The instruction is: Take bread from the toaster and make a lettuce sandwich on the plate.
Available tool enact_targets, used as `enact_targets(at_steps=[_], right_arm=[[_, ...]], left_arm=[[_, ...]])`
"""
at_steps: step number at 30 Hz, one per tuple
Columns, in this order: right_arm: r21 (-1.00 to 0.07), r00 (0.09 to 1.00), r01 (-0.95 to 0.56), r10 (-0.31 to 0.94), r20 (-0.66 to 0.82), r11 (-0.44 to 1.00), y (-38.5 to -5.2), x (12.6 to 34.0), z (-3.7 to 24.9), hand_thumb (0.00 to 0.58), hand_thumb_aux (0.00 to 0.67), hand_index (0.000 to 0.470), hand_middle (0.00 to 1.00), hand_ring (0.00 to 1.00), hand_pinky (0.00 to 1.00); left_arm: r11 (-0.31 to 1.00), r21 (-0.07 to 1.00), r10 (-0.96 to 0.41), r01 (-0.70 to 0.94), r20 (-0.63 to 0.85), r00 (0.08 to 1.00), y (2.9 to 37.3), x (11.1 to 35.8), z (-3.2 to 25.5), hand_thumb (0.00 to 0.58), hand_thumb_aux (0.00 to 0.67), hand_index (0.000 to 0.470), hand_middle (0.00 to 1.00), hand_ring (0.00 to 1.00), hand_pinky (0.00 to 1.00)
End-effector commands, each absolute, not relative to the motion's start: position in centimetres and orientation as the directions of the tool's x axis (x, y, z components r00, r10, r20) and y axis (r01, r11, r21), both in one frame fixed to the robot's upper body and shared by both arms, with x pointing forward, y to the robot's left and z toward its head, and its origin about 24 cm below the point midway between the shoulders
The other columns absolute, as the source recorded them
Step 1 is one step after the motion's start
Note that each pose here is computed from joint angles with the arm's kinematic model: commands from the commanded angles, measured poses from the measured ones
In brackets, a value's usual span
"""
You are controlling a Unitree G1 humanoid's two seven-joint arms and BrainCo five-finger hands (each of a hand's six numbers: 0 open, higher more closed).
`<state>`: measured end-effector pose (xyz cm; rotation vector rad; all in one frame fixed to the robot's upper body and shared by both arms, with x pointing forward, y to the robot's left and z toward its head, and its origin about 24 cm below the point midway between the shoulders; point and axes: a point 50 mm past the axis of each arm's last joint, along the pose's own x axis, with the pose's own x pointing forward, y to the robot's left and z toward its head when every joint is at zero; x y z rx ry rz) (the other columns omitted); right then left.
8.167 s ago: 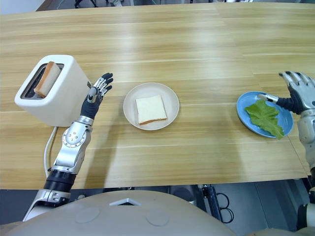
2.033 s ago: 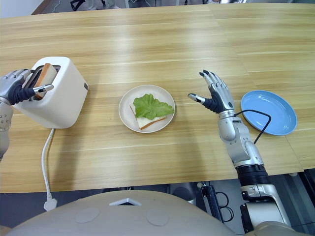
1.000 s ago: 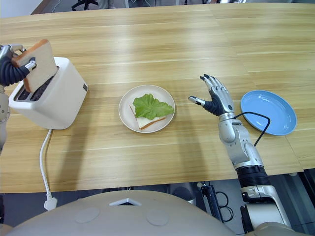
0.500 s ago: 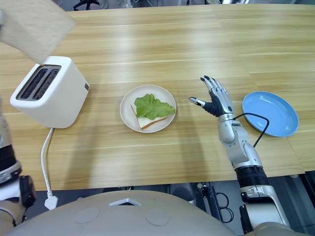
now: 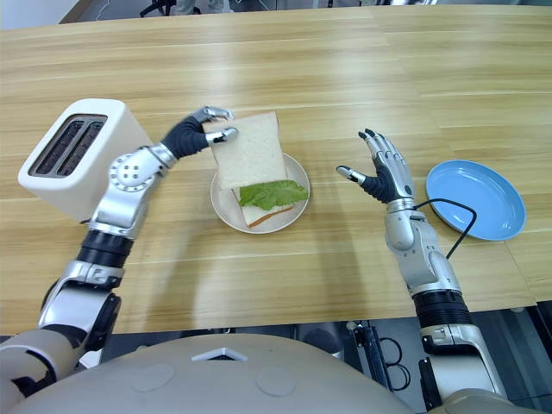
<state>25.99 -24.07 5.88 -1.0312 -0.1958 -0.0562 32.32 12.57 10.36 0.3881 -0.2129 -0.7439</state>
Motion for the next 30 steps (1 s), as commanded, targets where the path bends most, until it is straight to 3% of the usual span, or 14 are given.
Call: enact_targets(at_steps=[1, 8, 19, 30], right_arm=[[-0.841, 0.983, 0.14, 0.029, 0.182, 0.523, -24.3, 25.8, 5.7, 0.0, 0.0, 0.0, 0.0, 0.0, 0.0], [-0.843, 0.984, 0.133, 0.029, 0.174, 0.522, -24.3, 25.8, 5.5, 0.0, 0.0, 0.0, 0.0, 0.0, 0.0], [-0.849, 0.986, 0.118, 0.041, 0.162, 0.515, -23.9, 25.9, 5.3, 0.0, 0.0, 0.0, 0.0, 0.0, 0.0], [-0.872, 0.96, 0.054, 0.216, 0.181, 0.487, -20.7, 25.5, 6.7, 0.0, 0.0, 0.0, 0.0, 0.0, 0.0]], left_arm=[[0.642, 0.414, -0.701, 0.645, -0.023, 0.713, 11.7, 33.5, 8.5, 0.58, 0.67, 0.46, 1.0, 1.0, 1.0], [0.647, 0.394, -0.682, 0.653, -0.086, 0.726, 10.8, 34.4, 6.4, 0.58, 0.67, 0.46, 1.0, 1.0, 1.0], [0.594, 0.444, -0.661, 0.671, -0.207, 0.722, 10.0, 34.0, 3.8, 0.58, 0.67, 0.46, 1.0, 1.0, 1.0], [0.486, 0.637, -0.59, 0.598, -0.266, 0.762, 11.1, 34.0, 2.8, 0.58, 0.67, 0.46, 1.0, 1.0, 1.0]])
